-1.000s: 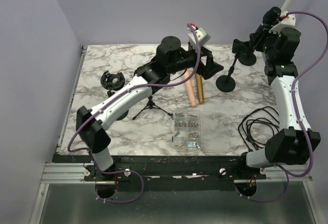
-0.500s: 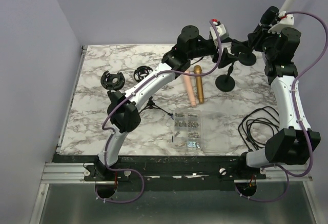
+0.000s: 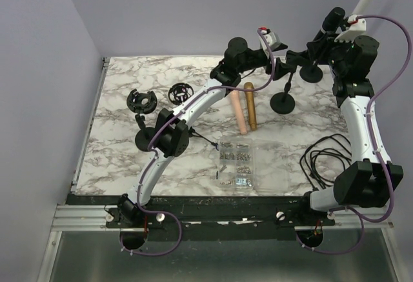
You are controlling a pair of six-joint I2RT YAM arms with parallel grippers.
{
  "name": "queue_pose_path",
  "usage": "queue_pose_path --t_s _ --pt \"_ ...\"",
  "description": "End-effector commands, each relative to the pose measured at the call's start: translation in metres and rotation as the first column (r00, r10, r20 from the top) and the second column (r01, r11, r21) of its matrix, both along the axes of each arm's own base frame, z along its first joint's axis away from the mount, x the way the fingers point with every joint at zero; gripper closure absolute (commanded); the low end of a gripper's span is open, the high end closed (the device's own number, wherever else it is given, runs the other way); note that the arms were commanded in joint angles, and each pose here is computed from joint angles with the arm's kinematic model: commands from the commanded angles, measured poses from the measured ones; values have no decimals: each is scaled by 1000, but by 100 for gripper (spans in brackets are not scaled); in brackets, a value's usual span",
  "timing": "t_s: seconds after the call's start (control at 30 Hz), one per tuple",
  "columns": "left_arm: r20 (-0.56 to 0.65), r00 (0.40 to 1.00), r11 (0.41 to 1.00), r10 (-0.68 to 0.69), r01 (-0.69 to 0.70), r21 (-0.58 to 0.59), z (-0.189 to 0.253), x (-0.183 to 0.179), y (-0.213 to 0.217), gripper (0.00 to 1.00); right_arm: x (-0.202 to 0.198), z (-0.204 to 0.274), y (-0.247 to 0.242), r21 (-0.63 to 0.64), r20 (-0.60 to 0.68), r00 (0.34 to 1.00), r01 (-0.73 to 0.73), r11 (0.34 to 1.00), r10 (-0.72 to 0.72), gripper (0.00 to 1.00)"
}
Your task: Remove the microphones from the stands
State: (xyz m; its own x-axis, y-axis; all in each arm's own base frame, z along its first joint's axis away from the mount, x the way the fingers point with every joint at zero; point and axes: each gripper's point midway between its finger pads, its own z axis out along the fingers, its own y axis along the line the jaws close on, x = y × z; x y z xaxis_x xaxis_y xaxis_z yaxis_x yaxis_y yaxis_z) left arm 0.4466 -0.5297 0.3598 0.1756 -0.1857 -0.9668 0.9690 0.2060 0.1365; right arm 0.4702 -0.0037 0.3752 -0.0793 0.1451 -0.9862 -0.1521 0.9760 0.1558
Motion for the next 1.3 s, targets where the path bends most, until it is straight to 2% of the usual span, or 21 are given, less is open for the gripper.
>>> queue_pose_path --t_s 0.0,0.27,0.4,0.7,0.93,1.0,1.03,1.07,1.1,1.13,1.27 --pt "54 996 994 70 -64 -93 19 12 1 10 -8 -43 27 87 -149 980 -119 989 131 99" --pt "22 994 986 104 -100 -131 4 30 5 9 -12 -44 45 60 -160 971 -170 984 177 99" --pt "3 998 992 60 -59 -108 -10 26 -1 10 -12 -46 49 54 -164 969 -177 983 183 99" --pt "-43 997 996 62 -65 -62 -42 34 -3 11 -8 -52 45 45 -177 972 -150 988 156 99" --pt "-29 996 994 85 -87 -68 -45 38 -5 16 -5 -58 45 47 -188 969 -152 987 158 99" --pt "-19 996 993 90 -91 -80 -43 38 -5 24 -4 -60 46 51 -193 968 -155 987 161 99" --pt "-11 996 992 93 -94 -89 -38 38 -6 33 -4 -59 45 50 -192 968 -154 987 161 99" --pt "-11 995 991 97 -98 -89 -39 39 -6 51 -4 -59 46 52 -192 968 -155 987 162 100" --pt "-9 994 990 109 -109 -94 -36 41 -7 91 -4 -58 46 51 -191 968 -154 987 161 99" --pt "-18 992 987 127 -128 -94 -35 43 -6 100 -3 -58 45 52 -193 969 -147 988 154 99" --pt "-56 995 994 88 -91 -65 -39 30 -12 100 0 -54 38 54 -196 974 -102 993 110 99"
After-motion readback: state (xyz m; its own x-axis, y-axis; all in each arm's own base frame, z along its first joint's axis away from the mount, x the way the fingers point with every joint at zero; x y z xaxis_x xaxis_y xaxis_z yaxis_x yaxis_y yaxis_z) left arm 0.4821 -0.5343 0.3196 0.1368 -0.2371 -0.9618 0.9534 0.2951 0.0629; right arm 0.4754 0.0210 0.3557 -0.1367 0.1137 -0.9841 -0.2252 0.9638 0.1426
